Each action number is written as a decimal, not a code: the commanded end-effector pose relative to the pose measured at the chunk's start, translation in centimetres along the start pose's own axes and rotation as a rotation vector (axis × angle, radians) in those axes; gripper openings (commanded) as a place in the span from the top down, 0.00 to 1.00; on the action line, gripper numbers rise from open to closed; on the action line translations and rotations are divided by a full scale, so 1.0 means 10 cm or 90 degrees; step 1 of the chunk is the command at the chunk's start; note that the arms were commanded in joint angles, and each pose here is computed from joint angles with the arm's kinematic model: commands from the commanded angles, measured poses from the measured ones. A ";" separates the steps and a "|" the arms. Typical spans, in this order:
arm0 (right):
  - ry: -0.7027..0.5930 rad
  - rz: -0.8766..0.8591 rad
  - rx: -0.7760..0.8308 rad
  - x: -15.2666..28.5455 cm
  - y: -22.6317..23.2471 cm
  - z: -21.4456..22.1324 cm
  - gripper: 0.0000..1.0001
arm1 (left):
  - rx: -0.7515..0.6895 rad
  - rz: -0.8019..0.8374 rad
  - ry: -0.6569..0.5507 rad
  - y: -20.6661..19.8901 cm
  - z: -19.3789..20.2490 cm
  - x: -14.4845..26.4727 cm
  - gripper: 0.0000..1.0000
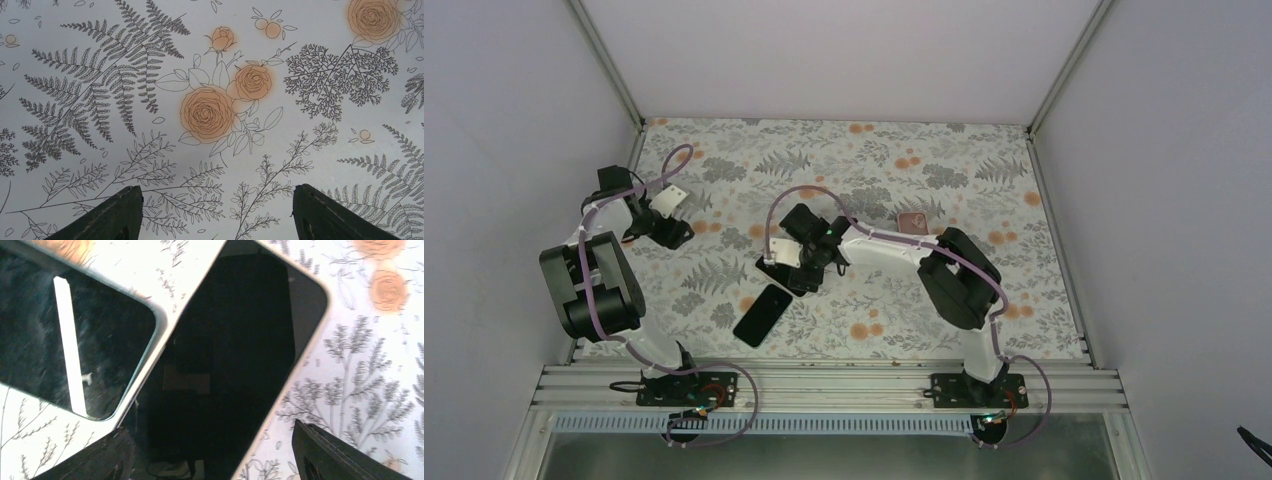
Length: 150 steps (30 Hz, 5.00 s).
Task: Take the phone out of the phone case
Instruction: Move the phone to the center of the board, then pick up the phone at the center of the board.
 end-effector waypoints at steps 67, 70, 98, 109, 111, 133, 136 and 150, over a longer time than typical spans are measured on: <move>-0.071 0.166 -0.150 0.24 -0.85 -0.63 0.41 | 0.108 0.415 -0.069 -0.91 -0.76 -0.17 0.14; -0.045 0.169 -0.157 0.16 -0.87 -0.59 0.23 | 0.113 0.404 -0.070 -0.84 -0.81 -0.20 0.15; 0.130 0.020 -0.257 -0.51 -0.57 0.35 0.00 | 0.139 0.408 -0.060 -0.79 -0.89 -0.30 0.09; 0.137 0.025 -0.248 -0.52 -0.58 0.44 0.29 | 0.135 0.435 -0.025 -0.98 -0.97 -0.47 0.09; 0.117 0.043 -0.243 -0.44 -0.63 0.37 0.30 | 0.140 0.455 -0.017 -1.04 -0.98 -0.52 0.09; -0.041 0.092 -0.199 0.17 -0.83 -0.50 0.33 | 0.188 0.545 0.016 -1.22 -1.06 -0.84 0.12; -0.051 0.090 -0.195 0.17 -0.84 -0.59 0.33 | 0.190 0.556 0.011 -1.24 -1.08 -0.84 0.14; -0.069 0.103 -0.182 0.07 -0.88 -0.76 0.33 | 0.193 0.669 -0.023 -1.47 -1.18 -0.62 0.48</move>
Point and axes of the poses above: each gripper's point midway between its finger pads, its own x axis back along the fingers, its own y axis along the line the jaws close on, z = x × y, the point moved 4 cm from there along x, back along the fingers, and after that the axes turned 5 degrees about -x, right-handed, at the moved point
